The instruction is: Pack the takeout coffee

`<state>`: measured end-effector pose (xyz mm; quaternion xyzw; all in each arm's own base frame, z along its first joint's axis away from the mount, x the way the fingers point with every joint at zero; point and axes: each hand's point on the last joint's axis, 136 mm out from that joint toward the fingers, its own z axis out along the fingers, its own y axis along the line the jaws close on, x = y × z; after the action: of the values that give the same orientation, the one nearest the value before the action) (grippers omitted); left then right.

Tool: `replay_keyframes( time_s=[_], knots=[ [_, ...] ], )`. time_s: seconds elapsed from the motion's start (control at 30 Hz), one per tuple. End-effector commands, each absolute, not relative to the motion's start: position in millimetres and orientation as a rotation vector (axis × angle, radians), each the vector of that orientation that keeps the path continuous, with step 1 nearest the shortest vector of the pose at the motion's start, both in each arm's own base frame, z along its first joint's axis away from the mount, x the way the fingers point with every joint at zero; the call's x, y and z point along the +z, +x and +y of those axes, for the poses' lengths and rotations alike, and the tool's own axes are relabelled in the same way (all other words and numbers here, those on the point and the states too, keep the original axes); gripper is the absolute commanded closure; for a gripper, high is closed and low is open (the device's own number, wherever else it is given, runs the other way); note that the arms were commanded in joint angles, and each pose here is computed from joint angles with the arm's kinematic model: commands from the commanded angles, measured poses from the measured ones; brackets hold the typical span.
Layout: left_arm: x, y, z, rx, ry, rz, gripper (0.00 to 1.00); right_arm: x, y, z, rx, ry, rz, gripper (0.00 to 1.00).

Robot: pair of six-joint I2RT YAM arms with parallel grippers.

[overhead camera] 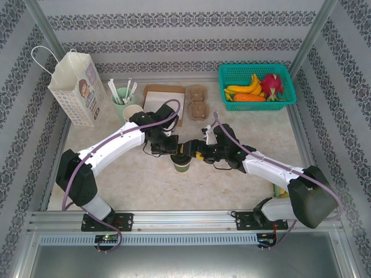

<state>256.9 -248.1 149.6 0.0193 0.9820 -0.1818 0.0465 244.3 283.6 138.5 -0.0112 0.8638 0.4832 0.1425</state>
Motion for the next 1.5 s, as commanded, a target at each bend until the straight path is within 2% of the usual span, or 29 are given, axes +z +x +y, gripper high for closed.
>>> replay_keyframes(
  time_s=[0.0, 0.57, 0.73, 0.9, 1.2, 1.3, 1.47],
  knots=[
    [144.8, 249.3, -245.2, -0.487, 0.112, 3.034, 1.00, 151.3, 246.5, 291.1, 1.403, -0.104, 2.445, 0.02],
    [107.0, 240.7, -249.4, -0.481, 0.076, 3.075, 1.00, 159.5, 242.6, 292.1, 1.433, -0.152, 2.410, 0.02],
    [107.3, 240.2, -250.3, -0.457, 0.088, 3.078, 1.00, 163.9, 245.0, 278.3, 1.406, -0.137, 2.398, 0.04],
    [109.2, 242.6, -251.2, -0.426, 0.119, 3.081, 1.00, 149.2, 245.7, 253.6, 1.371, -0.044, 2.456, 0.18],
    [110.5, 243.6, -253.0, -0.404, 0.134, 3.082, 1.00, 133.0, 233.7, 242.6, 1.332, -0.039, 2.554, 0.52],
    [110.8, 244.5, -254.4, -0.403, 0.142, 3.081, 1.00, 132.4, 235.5, 245.4, 1.338, -0.038, 2.556, 0.59],
    [110.8, 244.6, -255.2, -0.402, 0.149, 3.081, 1.00, 132.7, 235.2, 255.3, 1.374, -0.065, 2.559, 0.65]
  ],
)
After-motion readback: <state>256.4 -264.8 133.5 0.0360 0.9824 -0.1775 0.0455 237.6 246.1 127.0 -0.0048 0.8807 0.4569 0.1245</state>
